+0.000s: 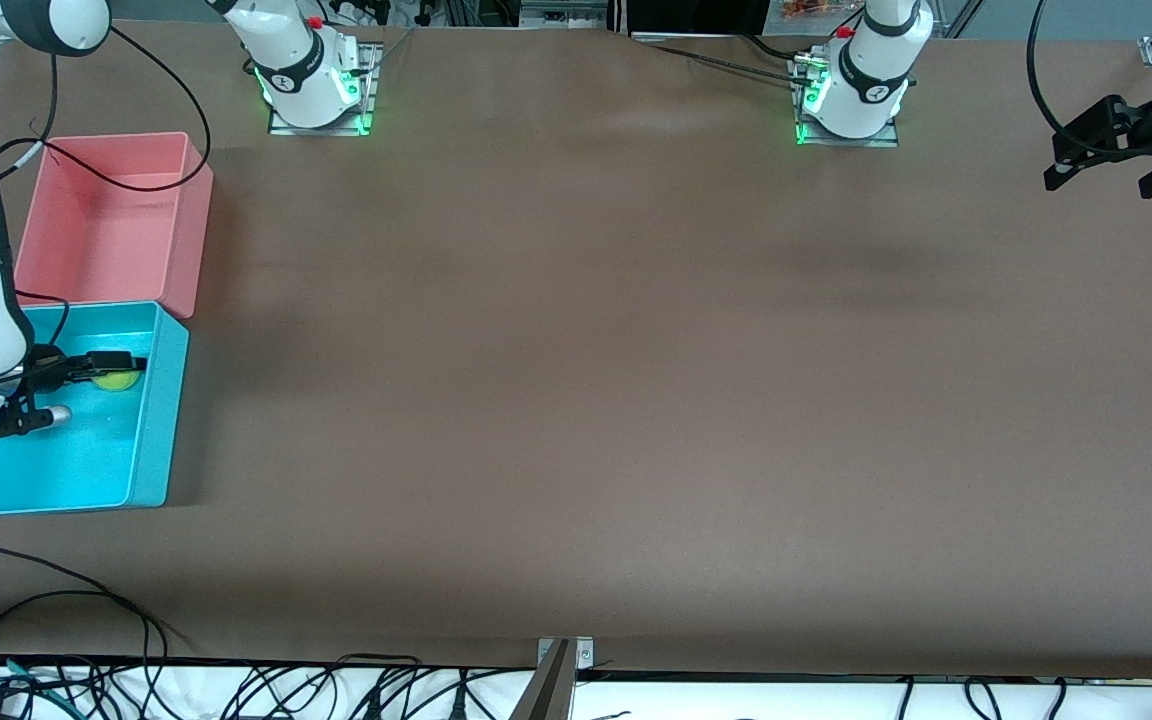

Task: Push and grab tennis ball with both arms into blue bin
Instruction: 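Lower the ball into the cyan bin and open the right gripper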

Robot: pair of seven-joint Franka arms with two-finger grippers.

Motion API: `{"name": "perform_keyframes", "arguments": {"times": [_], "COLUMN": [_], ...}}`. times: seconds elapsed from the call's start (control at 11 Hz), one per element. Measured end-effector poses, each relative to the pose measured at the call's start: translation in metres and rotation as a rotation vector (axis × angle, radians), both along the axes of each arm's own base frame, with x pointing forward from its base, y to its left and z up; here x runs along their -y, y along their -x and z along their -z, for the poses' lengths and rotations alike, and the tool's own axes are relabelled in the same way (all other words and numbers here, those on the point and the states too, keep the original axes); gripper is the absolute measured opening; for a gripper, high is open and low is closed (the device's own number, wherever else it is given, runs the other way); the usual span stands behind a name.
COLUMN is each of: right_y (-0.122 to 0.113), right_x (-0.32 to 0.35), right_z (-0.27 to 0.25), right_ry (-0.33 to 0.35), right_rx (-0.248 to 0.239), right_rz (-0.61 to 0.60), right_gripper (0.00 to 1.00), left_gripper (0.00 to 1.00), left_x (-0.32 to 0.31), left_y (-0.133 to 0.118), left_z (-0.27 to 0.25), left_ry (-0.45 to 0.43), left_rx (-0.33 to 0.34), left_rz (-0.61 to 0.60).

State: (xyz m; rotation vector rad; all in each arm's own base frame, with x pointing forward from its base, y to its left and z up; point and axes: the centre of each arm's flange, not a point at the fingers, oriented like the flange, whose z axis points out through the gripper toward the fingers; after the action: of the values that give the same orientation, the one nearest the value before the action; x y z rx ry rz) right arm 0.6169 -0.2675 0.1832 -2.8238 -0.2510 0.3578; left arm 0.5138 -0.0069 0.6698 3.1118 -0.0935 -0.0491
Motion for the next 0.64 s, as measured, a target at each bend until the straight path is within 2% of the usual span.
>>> {"name": "perform_keyframes", "arguments": {"times": [0.18,0.46,0.64], "right_y": [-0.007,-0.025,-0.031], "right_x": [-0.008,-0.026,-0.029], "right_z": [-0.012,-0.080,-0.116], "right_ry": [0.010,0.056,0.065], "right_rx": [0.006,-0.046,-0.053], "right_rz": [-0.024,-0.044,-0.047], "right_gripper": [1.00,1.00,1.00], "left_gripper": [1.00,1.00,1.00], "left_x": [0.000,0.000,-0.001], "left_y": [0.000,0.000,0.000], "left_z": [0.000,0.000,0.000], "left_ry": [0.000,0.000,0.000], "left_rx": [0.000,0.000,0.000], "left_rz": [0.000,-0.001,-0.001]}}
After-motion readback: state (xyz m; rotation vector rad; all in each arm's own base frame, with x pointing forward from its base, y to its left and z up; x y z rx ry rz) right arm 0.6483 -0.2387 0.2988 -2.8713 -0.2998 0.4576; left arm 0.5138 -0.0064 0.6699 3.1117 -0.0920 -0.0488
